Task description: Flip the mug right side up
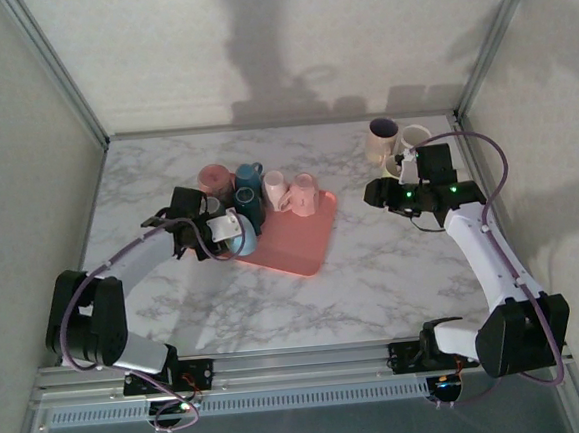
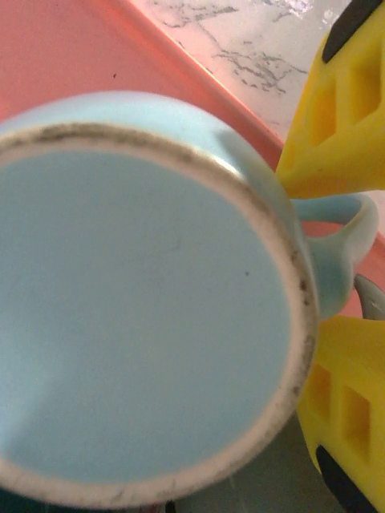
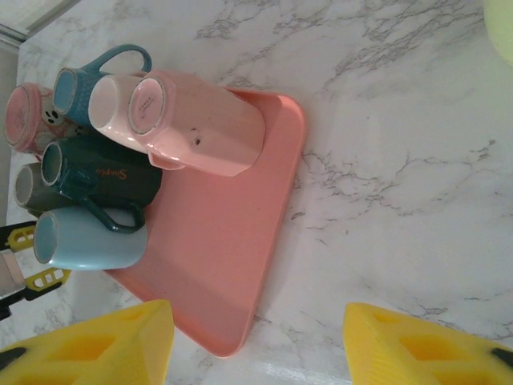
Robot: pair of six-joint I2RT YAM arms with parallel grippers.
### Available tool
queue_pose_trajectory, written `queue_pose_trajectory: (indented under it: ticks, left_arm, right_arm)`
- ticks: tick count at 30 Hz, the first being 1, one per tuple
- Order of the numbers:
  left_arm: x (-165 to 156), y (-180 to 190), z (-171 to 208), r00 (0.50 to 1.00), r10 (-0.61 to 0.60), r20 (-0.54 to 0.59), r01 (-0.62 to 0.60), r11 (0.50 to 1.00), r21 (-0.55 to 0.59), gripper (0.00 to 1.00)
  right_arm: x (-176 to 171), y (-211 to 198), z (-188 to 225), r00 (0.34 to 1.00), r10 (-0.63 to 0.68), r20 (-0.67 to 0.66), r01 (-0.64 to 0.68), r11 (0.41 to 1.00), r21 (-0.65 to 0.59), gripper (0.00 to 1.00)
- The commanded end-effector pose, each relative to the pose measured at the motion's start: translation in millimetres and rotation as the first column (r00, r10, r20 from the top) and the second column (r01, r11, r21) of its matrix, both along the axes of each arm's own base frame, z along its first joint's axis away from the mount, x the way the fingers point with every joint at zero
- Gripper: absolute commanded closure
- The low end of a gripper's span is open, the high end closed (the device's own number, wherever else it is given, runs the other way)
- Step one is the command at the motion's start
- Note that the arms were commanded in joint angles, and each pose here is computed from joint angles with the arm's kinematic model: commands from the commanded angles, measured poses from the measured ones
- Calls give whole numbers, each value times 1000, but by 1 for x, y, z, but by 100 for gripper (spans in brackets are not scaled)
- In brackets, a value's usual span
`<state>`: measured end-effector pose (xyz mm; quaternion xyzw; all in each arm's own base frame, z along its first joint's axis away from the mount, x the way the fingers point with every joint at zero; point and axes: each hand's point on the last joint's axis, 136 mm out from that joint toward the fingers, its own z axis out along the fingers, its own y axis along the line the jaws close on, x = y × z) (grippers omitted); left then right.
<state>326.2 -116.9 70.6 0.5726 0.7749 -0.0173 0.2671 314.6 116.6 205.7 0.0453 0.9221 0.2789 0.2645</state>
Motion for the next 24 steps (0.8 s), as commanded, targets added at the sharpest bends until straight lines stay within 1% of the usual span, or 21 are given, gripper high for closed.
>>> queue_pose_trajectory:
  ticks: [1,6,12,17,24]
  left_arm:
    - [1,-7,6,1000,-7,-16,6,999,-47,64]
    - [-2,-10,4,1000,-8,-27,6,998,-65,70]
    - [0,-11,-5,998,6,-61,-10,998,-69,72]
    - [1,-11,-17,993,38,-108,-46,996,-77,81]
    - [-5,-17,-12,991,36,-127,-51,991,-123,93]
  right_arm:
    - [-8,3,4,1000,1,2,-1,999,33,42]
    - [-12,3,3,1000,1,-7,-1,999,39,42]
    - [-9,6,2,1000,6,-11,-5,999,51,43]
    - [-3,7,5,1000,2,0,-2,998,59,43]
    - [-1,9,1,1000,18,-14,-18,998,53,43]
